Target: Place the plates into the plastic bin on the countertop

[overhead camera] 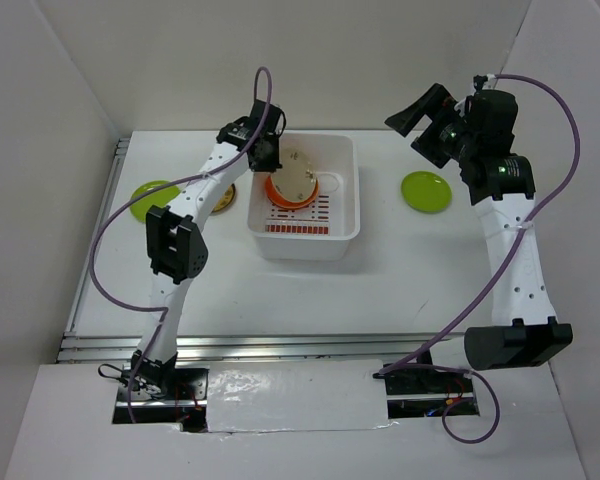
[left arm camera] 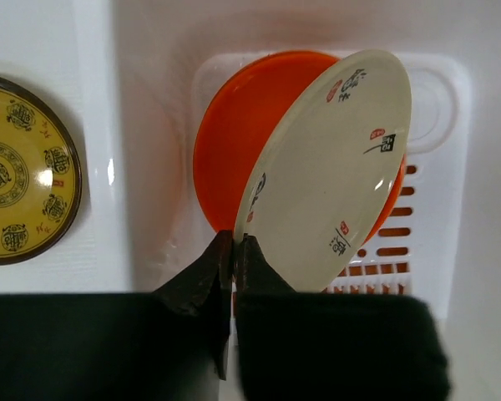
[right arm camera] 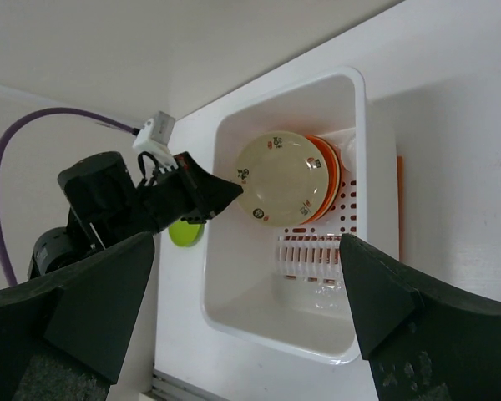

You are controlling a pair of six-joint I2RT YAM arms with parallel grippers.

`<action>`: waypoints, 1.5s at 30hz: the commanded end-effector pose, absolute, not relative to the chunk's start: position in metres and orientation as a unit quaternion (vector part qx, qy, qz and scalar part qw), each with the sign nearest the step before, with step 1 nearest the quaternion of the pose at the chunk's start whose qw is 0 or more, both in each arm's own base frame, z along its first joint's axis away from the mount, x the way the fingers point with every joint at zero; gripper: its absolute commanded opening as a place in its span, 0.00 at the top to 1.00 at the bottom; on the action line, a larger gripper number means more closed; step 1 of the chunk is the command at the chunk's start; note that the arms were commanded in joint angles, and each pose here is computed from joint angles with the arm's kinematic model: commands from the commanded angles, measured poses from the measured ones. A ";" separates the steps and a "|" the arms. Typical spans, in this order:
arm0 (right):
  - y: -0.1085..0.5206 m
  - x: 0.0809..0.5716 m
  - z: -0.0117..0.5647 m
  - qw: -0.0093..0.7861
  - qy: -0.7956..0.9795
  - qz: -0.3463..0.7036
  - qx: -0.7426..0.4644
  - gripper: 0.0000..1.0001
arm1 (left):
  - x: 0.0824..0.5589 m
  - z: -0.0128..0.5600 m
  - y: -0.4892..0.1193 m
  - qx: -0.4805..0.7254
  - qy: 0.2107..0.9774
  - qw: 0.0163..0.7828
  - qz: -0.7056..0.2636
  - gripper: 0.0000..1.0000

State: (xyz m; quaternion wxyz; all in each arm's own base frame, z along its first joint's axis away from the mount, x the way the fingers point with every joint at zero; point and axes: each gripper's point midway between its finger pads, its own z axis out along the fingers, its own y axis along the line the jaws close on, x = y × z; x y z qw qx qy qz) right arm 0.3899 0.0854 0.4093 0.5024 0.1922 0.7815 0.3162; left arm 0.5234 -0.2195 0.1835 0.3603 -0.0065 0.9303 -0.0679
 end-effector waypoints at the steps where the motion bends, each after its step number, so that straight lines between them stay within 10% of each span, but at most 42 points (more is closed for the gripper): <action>1: 0.085 0.381 0.417 0.514 0.776 0.320 0.175 0.00 | 0.529 0.194 -0.217 -0.008 0.924 0.377 -0.063 0.87; 4: 0.085 0.383 0.414 0.510 0.780 0.319 0.175 0.00 | 0.529 0.199 -0.217 -0.013 0.923 0.378 -0.068 0.59; 7: 0.085 0.384 0.413 0.509 0.781 0.318 0.173 0.00 | 0.524 0.229 -0.218 -0.019 0.912 0.401 -0.080 0.01; 18: 0.090 0.393 0.401 0.499 0.787 0.319 0.172 0.00 | 0.481 0.373 -0.118 -0.180 0.832 0.514 -0.101 0.01; 27: 0.119 0.378 0.401 0.491 0.773 0.389 0.103 0.00 | 0.447 0.228 0.108 -0.499 0.750 0.415 -0.128 0.01; 45: 0.169 0.335 0.407 0.423 0.714 0.554 -0.060 0.00 | 0.480 0.063 0.141 -0.572 0.745 0.288 -0.184 0.11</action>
